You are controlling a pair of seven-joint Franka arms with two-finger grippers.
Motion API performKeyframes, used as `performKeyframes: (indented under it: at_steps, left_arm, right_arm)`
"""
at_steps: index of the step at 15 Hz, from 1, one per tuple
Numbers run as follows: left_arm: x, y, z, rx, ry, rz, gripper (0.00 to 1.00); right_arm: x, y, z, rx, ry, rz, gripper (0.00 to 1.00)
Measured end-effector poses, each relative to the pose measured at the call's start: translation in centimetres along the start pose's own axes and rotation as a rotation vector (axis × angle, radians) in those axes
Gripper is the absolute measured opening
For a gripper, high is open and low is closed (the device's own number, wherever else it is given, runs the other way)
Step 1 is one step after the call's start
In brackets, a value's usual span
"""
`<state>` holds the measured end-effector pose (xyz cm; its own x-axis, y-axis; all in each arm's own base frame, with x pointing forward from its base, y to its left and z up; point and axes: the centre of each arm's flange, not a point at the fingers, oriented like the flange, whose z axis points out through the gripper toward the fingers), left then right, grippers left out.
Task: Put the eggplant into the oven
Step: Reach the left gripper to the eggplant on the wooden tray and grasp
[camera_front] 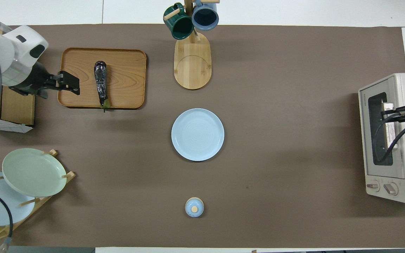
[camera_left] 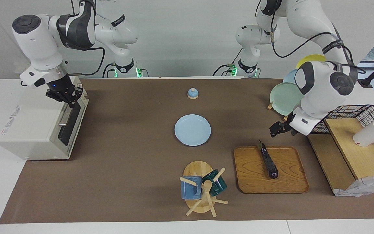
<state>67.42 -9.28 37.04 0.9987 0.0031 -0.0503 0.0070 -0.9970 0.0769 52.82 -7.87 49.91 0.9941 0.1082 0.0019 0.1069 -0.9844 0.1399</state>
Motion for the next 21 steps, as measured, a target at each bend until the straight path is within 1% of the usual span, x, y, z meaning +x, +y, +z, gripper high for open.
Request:
performKeyframes:
  at_steps: [2,4,6,8,9,10,11,14,15,16,19,21]
  left_arm:
    - [1.2,0.2,3.4,-0.007,0.022,0.001,1.00]
    - [1.7,0.0,5.1,-0.010,0.035,-0.002,1.00]
    - [1.8,0.1,5.5,-0.011,0.040,-0.001,1.00]
    - [1.8,0.6,5.4,-0.012,0.044,0.008,0.97]
    - [1.8,0.9,5.4,-0.012,0.046,0.012,0.88]
    - [1.7,1.1,5.5,-0.012,0.046,0.015,0.88]
    - [1.7,1.2,5.5,-0.012,0.045,0.017,0.81]
    - [1.5,1.6,6.0,-0.011,0.045,0.023,0.47]
    - [1.5,1.7,6.0,-0.011,0.046,0.024,0.33]
    - [1.5,1.6,6.0,-0.011,0.048,0.023,0.31]
    - [1.5,1.3,5.7,-0.009,0.052,0.019,0.31]
    - [1.5,1.5,4.8,-0.010,0.058,0.013,0.31]
  right_arm:
    - [-0.1,0.4,0.8,-0.011,-0.006,-0.019,0.01]
    - [-0.4,1.3,1.5,-0.010,-0.013,-0.028,0.01]
    - [-0.6,1.8,2.5,-0.010,-0.005,-0.042,0.01]
    - [-0.7,1.8,3.1,-0.009,-0.006,-0.063,0.01]
    - [-0.7,1.8,3.1,-0.010,-0.005,-0.066,0.01]
    - [-0.7,1.8,3.1,-0.010,-0.005,-0.066,0.01]
    - [-0.7,1.8,3.1,-0.010,-0.005,-0.066,0.01]
    - [-0.7,1.7,3.1,-0.010,-0.003,-0.069,0.01]
    - [-0.6,1.6,3.1,-0.010,-0.004,-0.071,0.01]
    - [-0.6,1.4,3.1,-0.010,-0.004,-0.075,0.01]
    - [-0.2,-0.2,3.3,-0.008,-0.006,-0.074,0.01]
    - [0.4,-1.3,3.7,-0.008,0.009,-0.073,0.01]
